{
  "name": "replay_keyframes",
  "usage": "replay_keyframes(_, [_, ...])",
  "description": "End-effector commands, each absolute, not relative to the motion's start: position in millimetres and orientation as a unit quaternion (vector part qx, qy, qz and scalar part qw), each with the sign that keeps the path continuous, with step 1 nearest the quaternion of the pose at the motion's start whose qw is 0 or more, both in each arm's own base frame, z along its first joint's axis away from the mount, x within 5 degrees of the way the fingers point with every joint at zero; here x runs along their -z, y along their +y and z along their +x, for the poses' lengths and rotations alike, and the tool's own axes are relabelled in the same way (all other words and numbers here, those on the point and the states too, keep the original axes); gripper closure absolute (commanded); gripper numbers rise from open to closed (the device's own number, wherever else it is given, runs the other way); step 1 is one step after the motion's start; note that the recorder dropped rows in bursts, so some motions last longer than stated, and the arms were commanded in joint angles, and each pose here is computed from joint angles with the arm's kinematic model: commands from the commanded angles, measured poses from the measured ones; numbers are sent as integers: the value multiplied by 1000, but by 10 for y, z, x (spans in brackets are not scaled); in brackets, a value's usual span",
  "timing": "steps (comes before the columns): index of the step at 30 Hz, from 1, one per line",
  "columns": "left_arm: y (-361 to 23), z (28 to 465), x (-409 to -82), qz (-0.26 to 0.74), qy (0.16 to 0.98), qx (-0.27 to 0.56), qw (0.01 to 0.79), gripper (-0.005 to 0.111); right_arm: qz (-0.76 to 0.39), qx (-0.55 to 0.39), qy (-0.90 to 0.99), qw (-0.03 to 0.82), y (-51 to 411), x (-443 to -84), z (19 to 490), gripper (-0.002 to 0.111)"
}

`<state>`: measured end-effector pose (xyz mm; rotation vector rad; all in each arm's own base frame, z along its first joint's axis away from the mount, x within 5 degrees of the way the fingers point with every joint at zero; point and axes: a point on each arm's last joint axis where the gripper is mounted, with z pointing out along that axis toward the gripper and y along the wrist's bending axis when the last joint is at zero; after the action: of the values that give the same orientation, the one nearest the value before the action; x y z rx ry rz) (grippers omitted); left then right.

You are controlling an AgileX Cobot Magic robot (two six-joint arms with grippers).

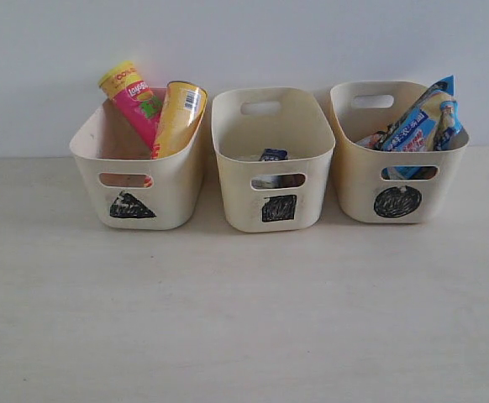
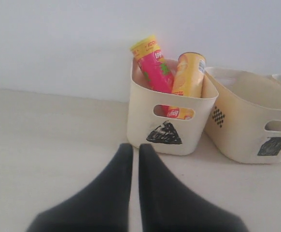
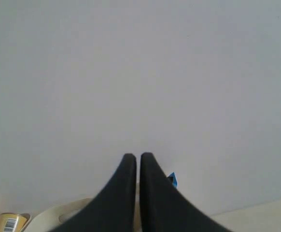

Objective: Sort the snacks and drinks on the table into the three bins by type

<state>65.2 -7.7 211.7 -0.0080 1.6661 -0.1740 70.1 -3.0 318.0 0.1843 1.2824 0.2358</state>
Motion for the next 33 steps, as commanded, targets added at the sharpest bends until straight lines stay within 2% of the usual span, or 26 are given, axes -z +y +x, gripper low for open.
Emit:
replay_keyframes(1, [-54,562,-2033,51,713,14,699,102,83,-104,596,792,-32,-3168,698,108])
replay_keyframes(7, [-63,558,-1971,42,737,28,674,102,83,-105,593,794,-35,-3174,685,108])
replay_keyframes(33, [-64,557,-1969,44,738,28,673,102,83,-105,594,794,-34,-3172,686,108])
